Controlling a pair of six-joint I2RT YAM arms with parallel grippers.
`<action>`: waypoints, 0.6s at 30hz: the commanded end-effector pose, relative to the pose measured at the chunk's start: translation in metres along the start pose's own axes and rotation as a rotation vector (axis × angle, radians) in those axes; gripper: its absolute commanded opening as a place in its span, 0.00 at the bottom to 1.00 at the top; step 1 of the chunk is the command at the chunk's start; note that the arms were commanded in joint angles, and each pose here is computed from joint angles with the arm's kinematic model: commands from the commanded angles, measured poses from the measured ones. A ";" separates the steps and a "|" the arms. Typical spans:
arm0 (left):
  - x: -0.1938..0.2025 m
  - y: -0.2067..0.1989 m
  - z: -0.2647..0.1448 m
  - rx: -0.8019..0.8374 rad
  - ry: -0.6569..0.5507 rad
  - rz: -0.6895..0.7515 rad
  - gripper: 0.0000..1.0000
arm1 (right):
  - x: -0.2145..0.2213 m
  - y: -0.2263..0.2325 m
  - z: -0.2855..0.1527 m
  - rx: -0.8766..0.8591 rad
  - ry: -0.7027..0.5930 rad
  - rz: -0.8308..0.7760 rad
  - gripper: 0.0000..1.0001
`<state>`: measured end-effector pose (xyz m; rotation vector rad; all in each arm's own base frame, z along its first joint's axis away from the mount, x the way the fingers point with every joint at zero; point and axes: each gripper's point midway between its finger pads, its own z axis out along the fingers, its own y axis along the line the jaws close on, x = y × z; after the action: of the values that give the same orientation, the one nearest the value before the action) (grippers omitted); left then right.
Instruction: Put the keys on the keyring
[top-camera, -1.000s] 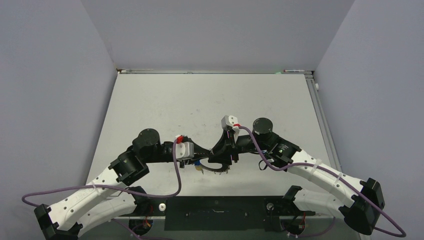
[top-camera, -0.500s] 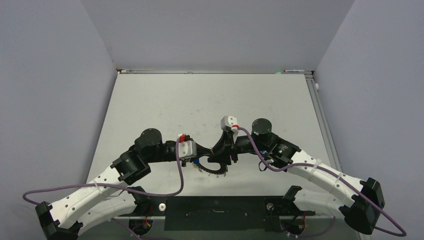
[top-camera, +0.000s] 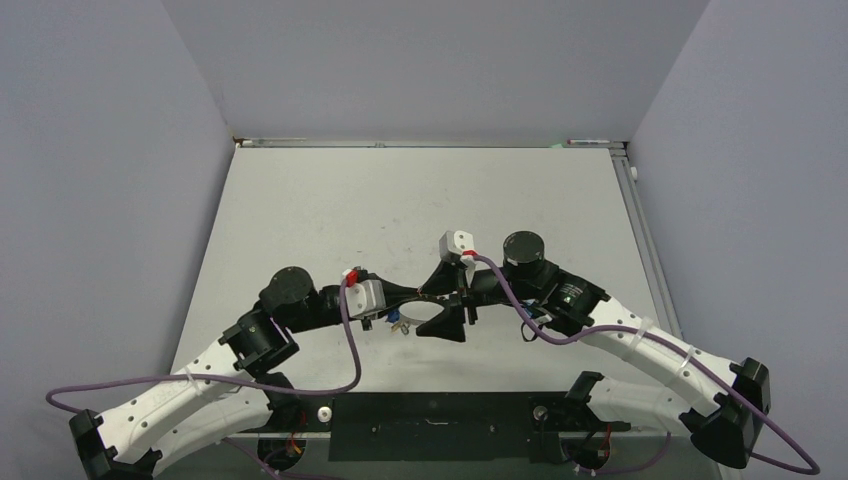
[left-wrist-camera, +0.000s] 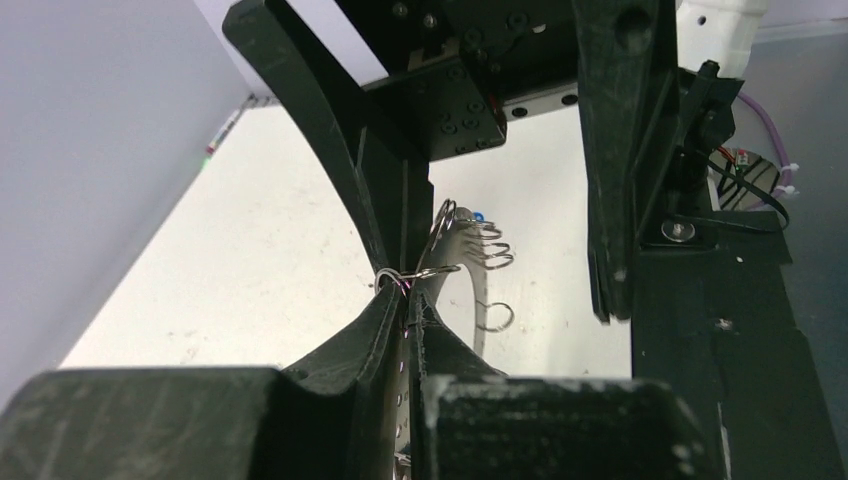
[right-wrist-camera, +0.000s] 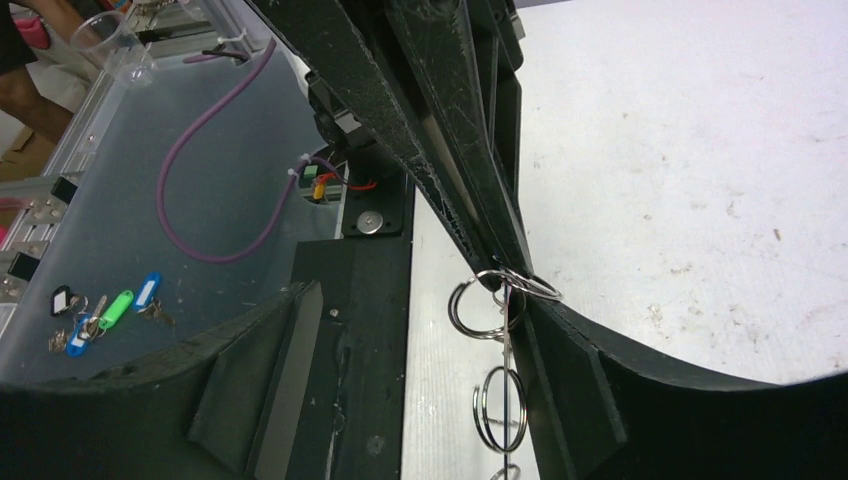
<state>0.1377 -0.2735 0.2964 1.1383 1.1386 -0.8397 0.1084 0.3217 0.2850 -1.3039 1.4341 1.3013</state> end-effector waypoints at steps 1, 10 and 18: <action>-0.043 0.002 -0.006 -0.019 -0.195 0.090 0.00 | -0.059 0.013 -0.021 0.037 -0.101 -0.194 0.70; -0.070 -0.006 -0.021 -0.010 -0.346 0.161 0.00 | -0.090 0.021 -0.034 0.061 -0.157 -0.274 0.47; -0.089 -0.014 -0.027 0.025 -0.433 0.120 0.00 | -0.087 0.011 -0.029 0.069 -0.102 -0.304 0.33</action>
<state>0.1120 -0.2625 0.3385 1.0425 0.8436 -0.8985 0.1113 0.3053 0.3599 -1.3050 1.2154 1.1354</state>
